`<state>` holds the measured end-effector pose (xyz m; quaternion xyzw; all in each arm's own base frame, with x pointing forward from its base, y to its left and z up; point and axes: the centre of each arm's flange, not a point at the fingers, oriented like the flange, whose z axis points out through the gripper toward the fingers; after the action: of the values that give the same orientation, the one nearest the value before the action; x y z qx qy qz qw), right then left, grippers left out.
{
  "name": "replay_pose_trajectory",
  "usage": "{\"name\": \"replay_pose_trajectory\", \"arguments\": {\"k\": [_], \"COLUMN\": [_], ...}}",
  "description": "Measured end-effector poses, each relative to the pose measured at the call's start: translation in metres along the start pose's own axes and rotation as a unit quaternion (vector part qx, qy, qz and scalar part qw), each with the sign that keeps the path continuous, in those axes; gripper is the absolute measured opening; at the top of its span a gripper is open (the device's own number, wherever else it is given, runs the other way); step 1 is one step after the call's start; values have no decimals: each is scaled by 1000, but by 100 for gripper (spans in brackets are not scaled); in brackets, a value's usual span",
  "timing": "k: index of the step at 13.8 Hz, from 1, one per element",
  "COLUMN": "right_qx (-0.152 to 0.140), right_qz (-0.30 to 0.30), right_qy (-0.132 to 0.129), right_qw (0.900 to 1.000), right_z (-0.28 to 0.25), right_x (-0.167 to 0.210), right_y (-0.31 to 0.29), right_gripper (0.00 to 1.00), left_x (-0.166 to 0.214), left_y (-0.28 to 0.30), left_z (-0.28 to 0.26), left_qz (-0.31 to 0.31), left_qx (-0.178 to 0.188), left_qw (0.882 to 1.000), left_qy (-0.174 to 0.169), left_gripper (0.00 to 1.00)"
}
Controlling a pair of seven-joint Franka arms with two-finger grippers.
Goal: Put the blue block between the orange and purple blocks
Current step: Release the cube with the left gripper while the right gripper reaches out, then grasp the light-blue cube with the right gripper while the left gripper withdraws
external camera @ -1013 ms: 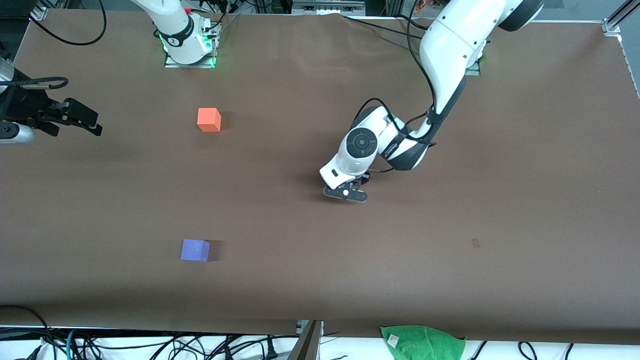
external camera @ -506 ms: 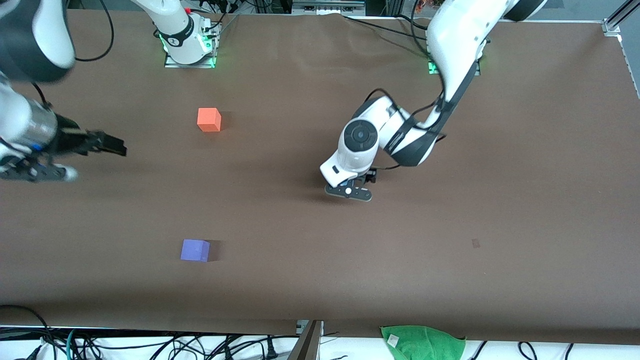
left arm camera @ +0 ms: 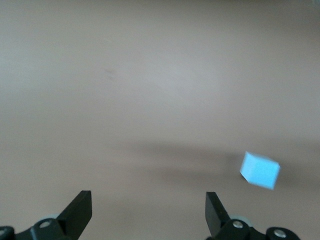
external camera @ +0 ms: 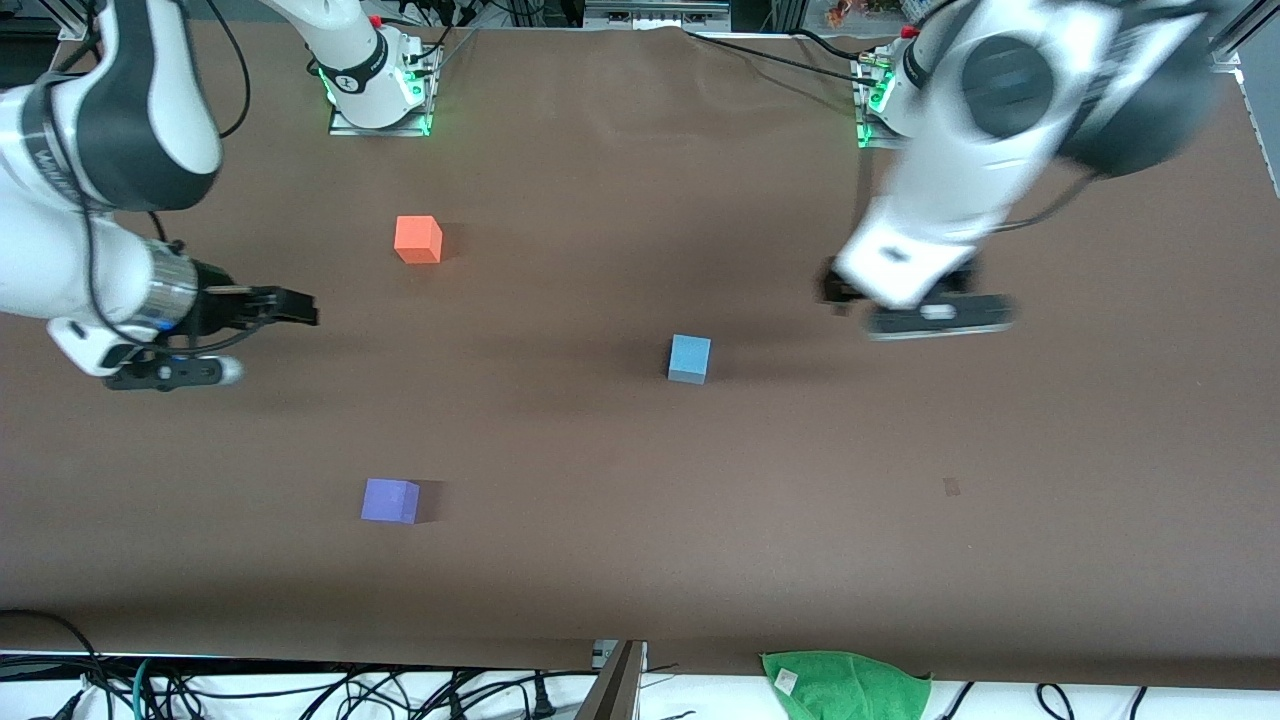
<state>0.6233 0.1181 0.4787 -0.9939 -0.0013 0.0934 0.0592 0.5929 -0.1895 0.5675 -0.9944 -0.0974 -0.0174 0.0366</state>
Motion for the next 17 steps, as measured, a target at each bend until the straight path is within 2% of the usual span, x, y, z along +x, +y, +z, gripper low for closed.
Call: {"name": "replay_pose_trajectory", "arguments": {"k": [2,5,7,9,11,14,17], "right_qx": [12,20,32,40,48,68,70], "right_qz": [41,120,171,202,227,246,233], "right_qy": [18,59,86,104,115,140,160], "right_qw": [999,991,981,973,966,957,957], "right_z": [21,79,142,205,244,269,292], "right_x": [3,-5,-17,-23,-19,-16,-39], "right_y": [-60,-181,-259,-317,-355,-395,-428], "right_gripper": [100,100,100,100,100,100,100], "left_x": [16,20,20,13,-1,-19,-19], "left_y": [-59,-97,-116,-139,-155,-159,-156], "left_z": [-15,-21,-25,-29,-27,-25,-24], "left_qz": [-27,31,76,92,90,92,95], "left_qx": [-14,-9,-19,-29,-33,-32,-32], "left_qw": [1000,999,996,995,995,995,994], "left_qy": [-8,-33,-39,-36,-30,-35,-37], "left_gripper": [100,100,100,100,100,100,100]}}
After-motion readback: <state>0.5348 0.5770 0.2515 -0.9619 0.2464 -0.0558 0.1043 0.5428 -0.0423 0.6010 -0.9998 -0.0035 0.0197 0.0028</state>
